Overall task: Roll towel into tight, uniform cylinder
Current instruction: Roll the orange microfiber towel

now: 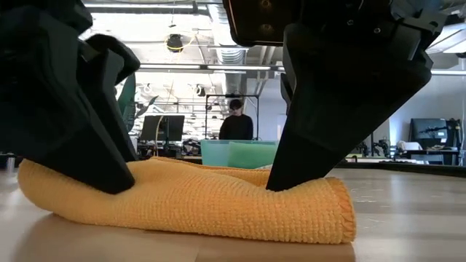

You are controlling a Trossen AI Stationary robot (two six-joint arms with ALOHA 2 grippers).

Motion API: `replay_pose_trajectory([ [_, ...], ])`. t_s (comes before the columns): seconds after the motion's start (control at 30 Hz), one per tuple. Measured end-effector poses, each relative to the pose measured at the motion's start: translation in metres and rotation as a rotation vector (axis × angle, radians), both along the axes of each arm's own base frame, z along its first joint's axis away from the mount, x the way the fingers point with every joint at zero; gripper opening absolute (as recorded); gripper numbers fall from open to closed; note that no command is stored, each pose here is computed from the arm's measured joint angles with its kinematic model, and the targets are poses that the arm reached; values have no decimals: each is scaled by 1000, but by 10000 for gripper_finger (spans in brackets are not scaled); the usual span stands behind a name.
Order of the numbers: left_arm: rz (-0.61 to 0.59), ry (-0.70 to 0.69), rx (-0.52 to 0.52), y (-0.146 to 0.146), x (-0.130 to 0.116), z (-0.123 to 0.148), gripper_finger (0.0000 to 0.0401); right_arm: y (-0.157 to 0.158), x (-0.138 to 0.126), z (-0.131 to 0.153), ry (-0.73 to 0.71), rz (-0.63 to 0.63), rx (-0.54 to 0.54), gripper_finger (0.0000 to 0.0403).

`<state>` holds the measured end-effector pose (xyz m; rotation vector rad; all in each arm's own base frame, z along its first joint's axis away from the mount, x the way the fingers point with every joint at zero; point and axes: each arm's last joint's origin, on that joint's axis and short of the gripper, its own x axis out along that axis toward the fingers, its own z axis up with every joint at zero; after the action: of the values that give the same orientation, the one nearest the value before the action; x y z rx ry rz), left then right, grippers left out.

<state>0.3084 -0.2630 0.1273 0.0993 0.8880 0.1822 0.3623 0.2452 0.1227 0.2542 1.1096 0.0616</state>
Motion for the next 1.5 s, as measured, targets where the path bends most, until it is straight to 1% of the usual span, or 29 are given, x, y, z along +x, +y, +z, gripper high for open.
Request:
replay_pose_trajectory([
  [0.1, 1, 36, -43, 3, 2, 0, 50, 0, 0, 0, 0, 0, 1, 11],
  [0.2, 29, 61, -77, 6, 3, 0, 43, 2, -1, 0, -5, 4, 4, 26],
  [0.43, 132, 77, -168, 13, 7, 0, 38, 2, 0, 0, -6, 6, 10, 84],
  [0.6, 169, 82, -196, 16, 9, -1, 38, 3, 0, 0, -5, 8, 17, 115],
  [0.73, 187, 81, -209, 16, 9, -1, 38, 1, -2, 7, -6, -4, 25, 116],
  [0.9, 206, 83, -226, 16, 9, -2, 38, 3, -13, 26, -4, 53, -13, 105],
  [1.0, 225, 83, -236, 17, 9, -2, 38, 8, -27, 38, -6, 66, -68, 100],
  [1.07, 241, 79, -246, 17, 9, -2, 38, 16, -38, 46, -36, 68, -130, 98],
  [1.23, 263, 77, -264, 17, 9, -2, 38, 52, -70, 54, -260, 98, -350, 98],
  [1.3, 275, 75, -272, 17, 9, -3, 38, 65, -80, 53, -336, 108, -408, 98],
  [1.4, 284, 74, -280, 17, 9, -3, 38, 75, -84, 43, -379, 156, -485, 98],
  [1.47, 284, 76, -282, 17, 10, -3, 38, 79, -79, 37, -407, 204, -504, 98],
  [1.5, 284, 77, -284, 18, 10, -3, 38, 79, -77, 34, -408, 236, -530, 98],
])
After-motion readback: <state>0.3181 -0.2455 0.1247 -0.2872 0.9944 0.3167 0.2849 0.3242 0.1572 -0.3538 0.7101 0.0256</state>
